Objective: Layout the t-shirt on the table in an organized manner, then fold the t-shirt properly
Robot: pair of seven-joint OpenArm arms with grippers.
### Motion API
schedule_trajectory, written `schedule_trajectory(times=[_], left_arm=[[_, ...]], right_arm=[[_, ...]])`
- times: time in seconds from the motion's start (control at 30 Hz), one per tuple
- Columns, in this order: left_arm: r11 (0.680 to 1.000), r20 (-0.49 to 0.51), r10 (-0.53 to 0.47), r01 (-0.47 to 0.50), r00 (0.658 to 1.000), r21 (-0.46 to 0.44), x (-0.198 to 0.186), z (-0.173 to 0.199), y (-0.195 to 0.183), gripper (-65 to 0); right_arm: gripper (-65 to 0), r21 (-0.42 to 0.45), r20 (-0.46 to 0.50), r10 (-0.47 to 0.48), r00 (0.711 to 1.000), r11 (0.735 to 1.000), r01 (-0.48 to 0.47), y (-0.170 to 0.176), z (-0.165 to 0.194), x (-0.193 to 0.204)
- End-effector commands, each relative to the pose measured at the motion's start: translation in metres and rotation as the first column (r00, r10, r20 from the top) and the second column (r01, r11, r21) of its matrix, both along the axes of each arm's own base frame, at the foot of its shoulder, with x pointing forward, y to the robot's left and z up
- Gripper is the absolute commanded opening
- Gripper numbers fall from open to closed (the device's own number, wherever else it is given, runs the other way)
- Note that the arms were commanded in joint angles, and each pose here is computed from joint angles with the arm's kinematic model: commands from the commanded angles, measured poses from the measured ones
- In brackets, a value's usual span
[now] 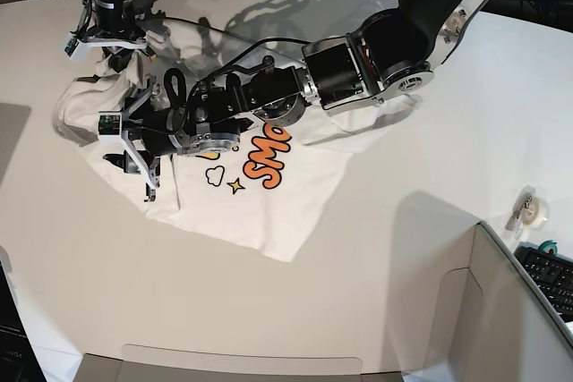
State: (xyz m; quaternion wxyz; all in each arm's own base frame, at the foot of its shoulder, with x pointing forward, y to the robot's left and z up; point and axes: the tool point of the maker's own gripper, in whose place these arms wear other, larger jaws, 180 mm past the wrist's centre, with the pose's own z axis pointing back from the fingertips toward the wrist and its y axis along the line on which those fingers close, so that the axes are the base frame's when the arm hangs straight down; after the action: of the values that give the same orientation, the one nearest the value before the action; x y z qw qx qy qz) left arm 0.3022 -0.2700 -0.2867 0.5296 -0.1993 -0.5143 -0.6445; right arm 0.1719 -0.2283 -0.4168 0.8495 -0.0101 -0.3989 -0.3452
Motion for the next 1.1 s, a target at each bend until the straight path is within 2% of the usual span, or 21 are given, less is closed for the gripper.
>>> schedule_trajectory(times=[0.0,0.1,0.23,0.37,0.47,0.6,0.77,0.9,1.0,1.07], left_arm=[[0.997,0.039,-0.021,0.024,0.999,-0.076,0.001,0.028,-0.013,-41.0],[0.997,0.057,-0.015,0.019,0.998,-0.075,-0.003,0.025,-0.015,-41.0],[0.995,0.091,-0.061,0.068,0.994,-0.079,-0.02,0.02,-0.022,-41.0],[0.991,0.106,-0.054,0.066,0.993,-0.113,-0.022,0.024,-0.024,-41.0],[0.992,0.105,-0.052,0.063,0.993,-0.111,-0.021,0.024,-0.024,-40.9],[0.994,0.104,-0.042,0.052,0.994,-0.099,-0.019,0.023,-0.023,-40.9],[0.998,0.094,-0.022,0.027,0.995,-0.051,-0.017,0.013,-0.019,-40.9],[0.998,0.091,-0.027,0.032,0.995,-0.05,-0.02,0.013,-0.02,-40.9],[0.997,0.082,-0.042,0.047,0.996,-0.067,-0.029,0.016,-0.022,-40.9],[0.998,0.079,-0.033,0.037,0.996,-0.046,-0.027,0.012,-0.021,-40.9]], right_arm=[[-65.0,0.286,-0.45,0.058,0.891,0.955,0.082,0.055,-0.068,-0.1],[-65.0,0.294,-0.466,0.078,0.882,0.953,0.072,0.061,-0.069,-0.109],[-65.0,0.288,-0.485,0.082,0.871,0.955,0.07,0.062,-0.071,-0.118],[-65.0,0.245,-0.514,0.142,0.846,0.969,-0.014,0.071,-0.072,-0.127],[-65.0,0.237,-0.521,0.214,0.826,0.966,-0.1,0.089,-0.073,-0.127],[-65.0,0.248,-0.502,0.324,0.802,0.942,-0.225,0.122,-0.072,-0.118],[-65.0,0.286,-0.468,0.412,0.782,0.908,-0.307,0.153,-0.075,-0.103],[-65.0,0.295,-0.469,0.451,0.759,0.89,-0.347,0.164,-0.083,-0.097],[-65.0,0.301,-0.472,0.494,0.73,0.869,-0.393,0.173,-0.089,-0.094],[-65.0,0.29,-0.483,0.514,0.709,0.858,-0.424,0.171,-0.095,-0.092]])
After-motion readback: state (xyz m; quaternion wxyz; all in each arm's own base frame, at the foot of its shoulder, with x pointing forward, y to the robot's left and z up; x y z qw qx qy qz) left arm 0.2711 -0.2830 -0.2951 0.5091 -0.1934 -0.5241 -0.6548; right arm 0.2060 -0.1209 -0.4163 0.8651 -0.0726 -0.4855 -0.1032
